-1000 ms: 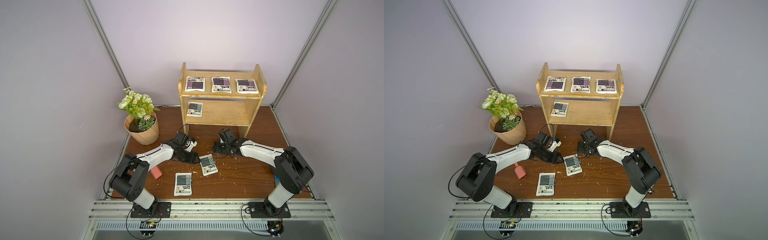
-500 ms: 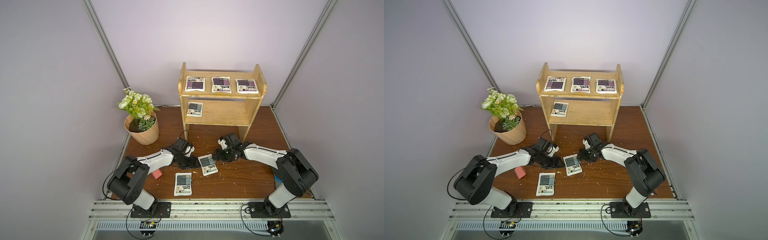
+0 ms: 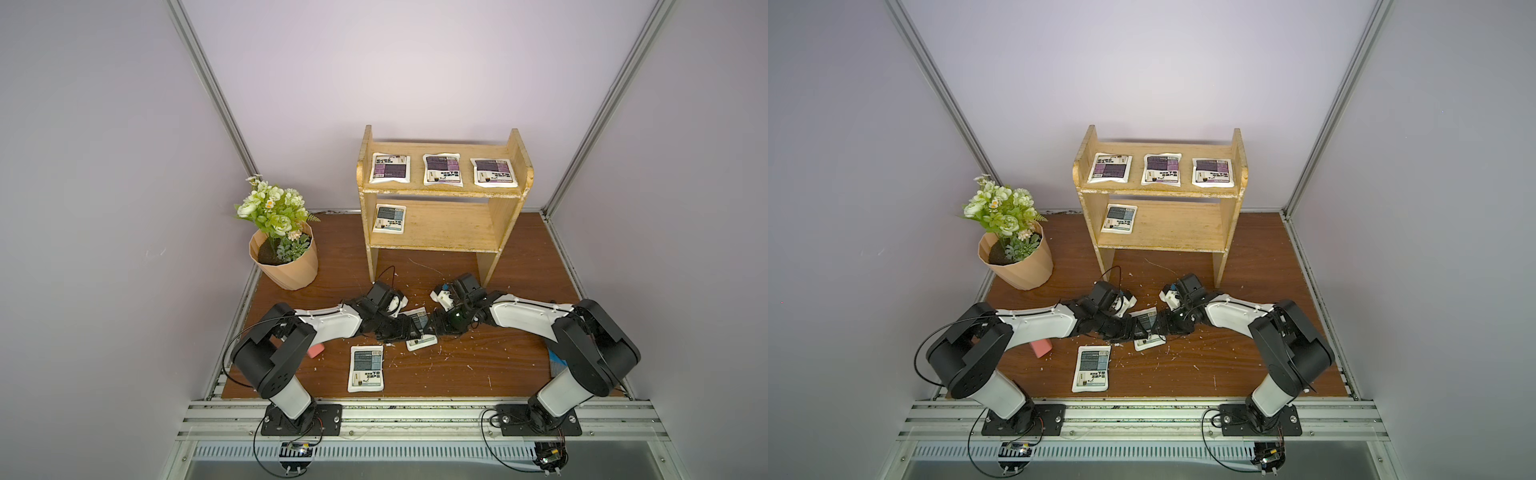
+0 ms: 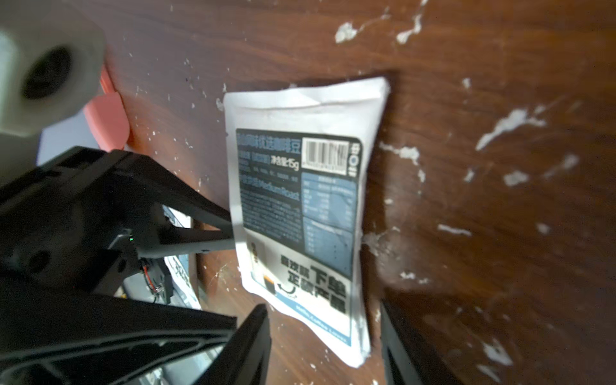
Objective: Place the bagged coffee beans on the shelf by color
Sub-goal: Pick up the bagged coffee beans at the center of the board.
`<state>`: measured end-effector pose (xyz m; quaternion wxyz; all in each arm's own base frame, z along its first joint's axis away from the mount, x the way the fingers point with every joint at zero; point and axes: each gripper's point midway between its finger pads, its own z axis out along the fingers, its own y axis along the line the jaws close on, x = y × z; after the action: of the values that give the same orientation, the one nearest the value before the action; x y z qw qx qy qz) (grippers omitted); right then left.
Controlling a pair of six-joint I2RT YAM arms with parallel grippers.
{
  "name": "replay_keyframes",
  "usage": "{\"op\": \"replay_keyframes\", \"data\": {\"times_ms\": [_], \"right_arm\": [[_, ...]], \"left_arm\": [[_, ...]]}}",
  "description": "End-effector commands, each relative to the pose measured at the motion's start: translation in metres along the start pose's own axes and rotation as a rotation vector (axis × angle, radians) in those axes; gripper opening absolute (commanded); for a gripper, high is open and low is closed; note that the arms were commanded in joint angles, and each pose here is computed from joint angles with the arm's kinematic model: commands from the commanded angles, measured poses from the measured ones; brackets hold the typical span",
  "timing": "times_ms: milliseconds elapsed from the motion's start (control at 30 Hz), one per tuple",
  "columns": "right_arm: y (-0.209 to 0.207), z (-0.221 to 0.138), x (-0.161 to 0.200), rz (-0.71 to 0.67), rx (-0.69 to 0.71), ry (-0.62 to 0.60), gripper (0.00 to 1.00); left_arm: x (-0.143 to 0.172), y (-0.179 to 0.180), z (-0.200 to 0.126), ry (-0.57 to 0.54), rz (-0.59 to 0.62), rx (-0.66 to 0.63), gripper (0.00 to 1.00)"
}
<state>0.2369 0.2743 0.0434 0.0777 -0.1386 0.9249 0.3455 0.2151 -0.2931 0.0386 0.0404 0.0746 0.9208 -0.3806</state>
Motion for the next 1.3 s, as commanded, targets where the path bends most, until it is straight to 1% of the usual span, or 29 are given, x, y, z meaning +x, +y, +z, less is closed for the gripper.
{"op": "replay_keyframes", "data": {"times_ms": [0, 133, 333, 367, 467, 600, 767, 867, 967, 1133, 1200, 1267], "right_arm": [[0.002, 0.01, 0.017, -0.001, -0.06, 0.076, 0.55], [0.005, 0.012, 0.012, 0.004, -0.079, 0.058, 0.55], [0.008, 0.01, 0.006, 0.006, -0.074, 0.038, 0.55], [0.008, 0.009, 0.005, 0.003, -0.074, 0.034, 0.55], [0.012, 0.002, 0.003, -0.018, -0.076, 0.011, 0.57], [0.018, -0.012, 0.0, -0.047, -0.077, -0.032, 0.64], [0.025, -0.036, -0.013, -0.065, -0.111, -0.134, 0.67], [0.037, -0.057, -0.025, -0.081, -0.164, -0.211, 0.67], [0.058, -0.083, -0.04, -0.127, -0.225, -0.304, 0.67], [0.089, -0.124, -0.063, -0.19, -0.289, -0.442, 0.66], [0.101, -0.136, -0.07, -0.206, -0.326, -0.476, 0.64], [0.111, -0.145, -0.076, -0.212, -0.361, -0.498, 0.59]], "left_arm": [[0.024, 0.044, 0.011, 0.046, -0.089, -0.144, 0.55], [0.016, 0.037, 0.014, 0.013, -0.094, -0.109, 0.4], [0.007, 0.03, 0.013, -0.015, -0.063, -0.088, 0.05], [0.007, 0.03, 0.013, -0.019, -0.06, -0.086, 0.0], [0.003, 0.029, 0.01, -0.037, -0.048, -0.094, 0.0], [-0.005, 0.018, 0.001, -0.073, -0.007, -0.084, 0.0], [-0.022, -0.011, -0.028, -0.158, 0.039, -0.004, 0.0], [-0.03, -0.035, -0.054, -0.209, 0.049, 0.097, 0.0], [-0.034, -0.064, -0.078, -0.232, 0.114, 0.178, 0.0], [-0.038, -0.098, -0.101, -0.24, 0.178, 0.248, 0.0], [-0.04, -0.106, -0.107, -0.24, 0.192, 0.273, 0.0], [-0.044, -0.112, -0.112, -0.254, 0.202, 0.288, 0.0]]}}
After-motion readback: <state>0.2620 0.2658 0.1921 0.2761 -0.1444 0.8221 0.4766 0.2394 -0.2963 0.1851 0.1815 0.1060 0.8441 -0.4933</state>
